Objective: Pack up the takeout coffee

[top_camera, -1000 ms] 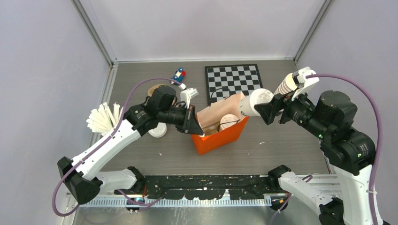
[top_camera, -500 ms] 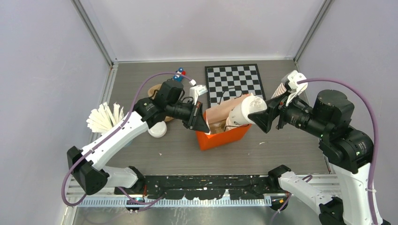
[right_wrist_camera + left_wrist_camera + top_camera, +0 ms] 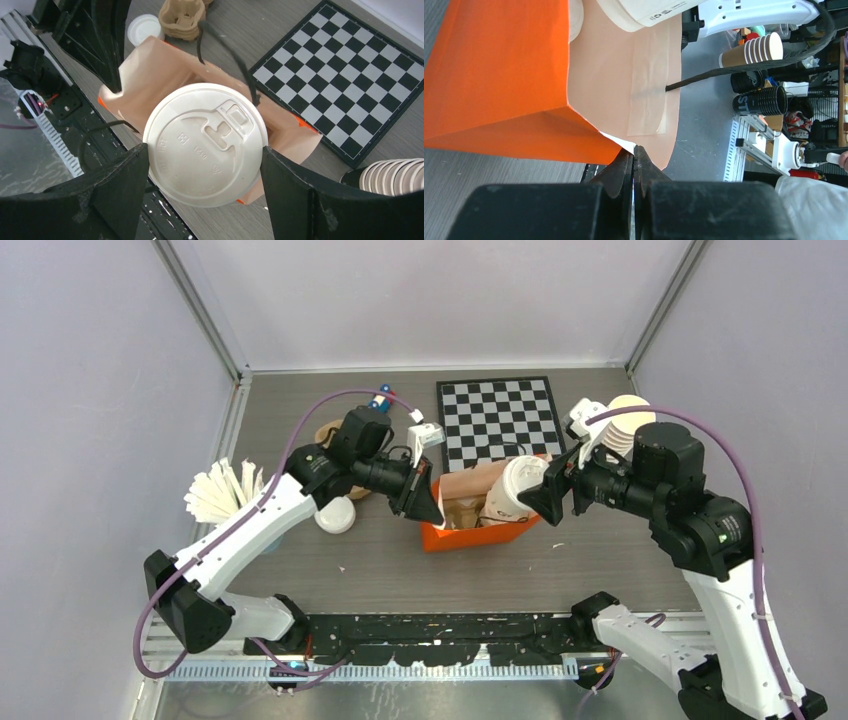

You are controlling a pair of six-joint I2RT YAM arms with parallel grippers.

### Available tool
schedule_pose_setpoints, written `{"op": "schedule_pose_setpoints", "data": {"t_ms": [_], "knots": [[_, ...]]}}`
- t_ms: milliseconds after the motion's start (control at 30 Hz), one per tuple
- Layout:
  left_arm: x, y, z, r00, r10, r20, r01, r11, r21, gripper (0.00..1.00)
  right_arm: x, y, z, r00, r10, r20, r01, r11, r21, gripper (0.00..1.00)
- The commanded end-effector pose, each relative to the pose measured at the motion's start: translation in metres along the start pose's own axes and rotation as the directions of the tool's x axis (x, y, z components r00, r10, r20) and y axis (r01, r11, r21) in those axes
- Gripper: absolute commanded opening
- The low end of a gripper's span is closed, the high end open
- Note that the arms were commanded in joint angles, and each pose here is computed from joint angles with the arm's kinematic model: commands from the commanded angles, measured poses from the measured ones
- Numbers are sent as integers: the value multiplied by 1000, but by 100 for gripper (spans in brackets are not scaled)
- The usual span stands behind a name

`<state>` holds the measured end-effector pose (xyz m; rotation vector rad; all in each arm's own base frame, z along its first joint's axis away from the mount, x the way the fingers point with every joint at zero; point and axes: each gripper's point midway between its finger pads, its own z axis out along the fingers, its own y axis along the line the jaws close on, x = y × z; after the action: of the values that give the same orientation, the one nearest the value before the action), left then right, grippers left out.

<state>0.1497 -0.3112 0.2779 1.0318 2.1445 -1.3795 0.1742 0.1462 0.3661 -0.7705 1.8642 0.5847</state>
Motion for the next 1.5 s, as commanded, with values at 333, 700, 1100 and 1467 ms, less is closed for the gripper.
{"op": "schedule_pose_setpoints", "data": {"t_ms": [333,700,1100,1467], "knots": [[-15,8,-19,994,-66,91,73,995,-70,17,20,14,16,1000,3,-28,-5,998,-69,79],[-10,7,-33,957,-230,175,255,958,-132,45,25,22,33,997,-42,-63,38,997,-63,76],[3,19,-41,911,-364,195,404,883,-238,50,27,41,54,993,-93,-72,88,993,-81,76],[-10,26,-32,917,-328,226,375,902,-213,34,31,55,67,976,-207,-72,201,976,-89,76]]}}
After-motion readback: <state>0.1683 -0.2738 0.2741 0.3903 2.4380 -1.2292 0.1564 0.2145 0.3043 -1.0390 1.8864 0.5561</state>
